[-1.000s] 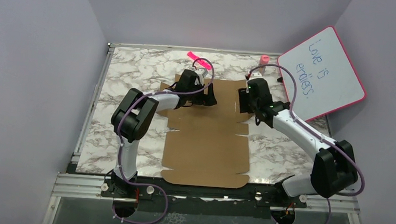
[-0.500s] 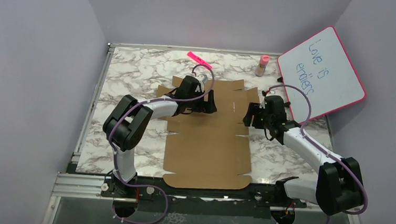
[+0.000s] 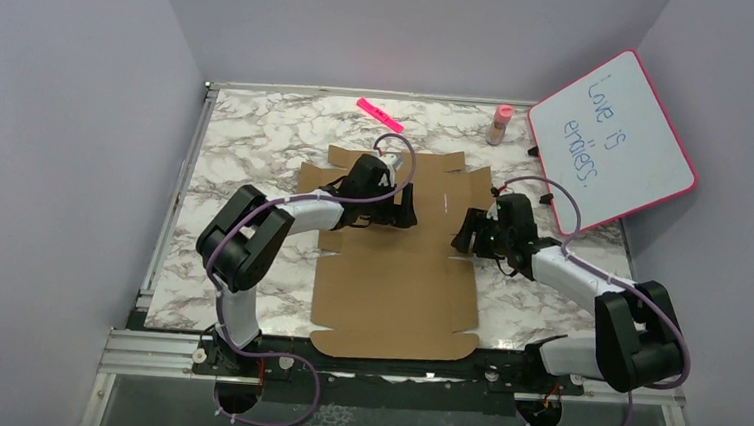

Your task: Fold the paper box

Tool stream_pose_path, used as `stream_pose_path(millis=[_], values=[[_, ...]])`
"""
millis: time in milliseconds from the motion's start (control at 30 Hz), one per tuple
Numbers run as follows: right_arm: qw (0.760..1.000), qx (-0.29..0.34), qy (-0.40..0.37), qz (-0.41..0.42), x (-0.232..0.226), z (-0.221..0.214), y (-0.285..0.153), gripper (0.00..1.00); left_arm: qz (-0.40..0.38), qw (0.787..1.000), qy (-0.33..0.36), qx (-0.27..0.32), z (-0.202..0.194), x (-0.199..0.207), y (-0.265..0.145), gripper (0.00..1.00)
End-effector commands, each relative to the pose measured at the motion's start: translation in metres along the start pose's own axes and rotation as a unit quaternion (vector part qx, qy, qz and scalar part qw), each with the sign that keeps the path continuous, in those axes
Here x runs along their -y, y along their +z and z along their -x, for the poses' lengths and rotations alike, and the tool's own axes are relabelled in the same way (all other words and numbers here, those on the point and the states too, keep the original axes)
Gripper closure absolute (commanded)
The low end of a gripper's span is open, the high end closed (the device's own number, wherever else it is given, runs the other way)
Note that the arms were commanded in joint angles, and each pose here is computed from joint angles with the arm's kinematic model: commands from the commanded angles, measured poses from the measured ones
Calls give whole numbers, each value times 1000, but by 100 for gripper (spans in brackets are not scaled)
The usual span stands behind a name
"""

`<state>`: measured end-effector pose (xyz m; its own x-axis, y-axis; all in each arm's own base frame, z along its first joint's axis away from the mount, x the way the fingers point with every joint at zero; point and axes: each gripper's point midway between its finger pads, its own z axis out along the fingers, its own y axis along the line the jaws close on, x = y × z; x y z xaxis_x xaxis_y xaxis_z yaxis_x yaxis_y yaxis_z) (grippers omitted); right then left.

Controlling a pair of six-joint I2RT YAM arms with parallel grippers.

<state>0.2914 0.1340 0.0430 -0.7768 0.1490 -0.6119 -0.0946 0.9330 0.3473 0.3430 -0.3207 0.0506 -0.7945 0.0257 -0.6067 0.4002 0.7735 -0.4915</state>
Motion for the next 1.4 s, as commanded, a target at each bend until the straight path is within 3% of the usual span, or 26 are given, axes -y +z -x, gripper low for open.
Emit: stream_pose_path(millis=[0,233,567,1033,1133,1367], values=[[1000,-9,21,0,1,-5,9,30,1,1000,3,-3,-2,1,7,10],[999,-8,11,37,-12,-2,10,30,4,1000,1,-14,-10,-4,15,10],[992,-4,-24,122,-50,22,-11,44,6,1000,1,-21,-15,-7,21,10],[982,-16,-27,186,-83,31,-16,46,0,1000,-1,-24,-16,-4,25,10],[984,-23,-27,173,-79,28,-12,46,0,1000,0,-24,-16,-5,25,10],[1000,20,-16,3,-20,37,-13,36,0,1000,3,-21,-16,-4,23,10]])
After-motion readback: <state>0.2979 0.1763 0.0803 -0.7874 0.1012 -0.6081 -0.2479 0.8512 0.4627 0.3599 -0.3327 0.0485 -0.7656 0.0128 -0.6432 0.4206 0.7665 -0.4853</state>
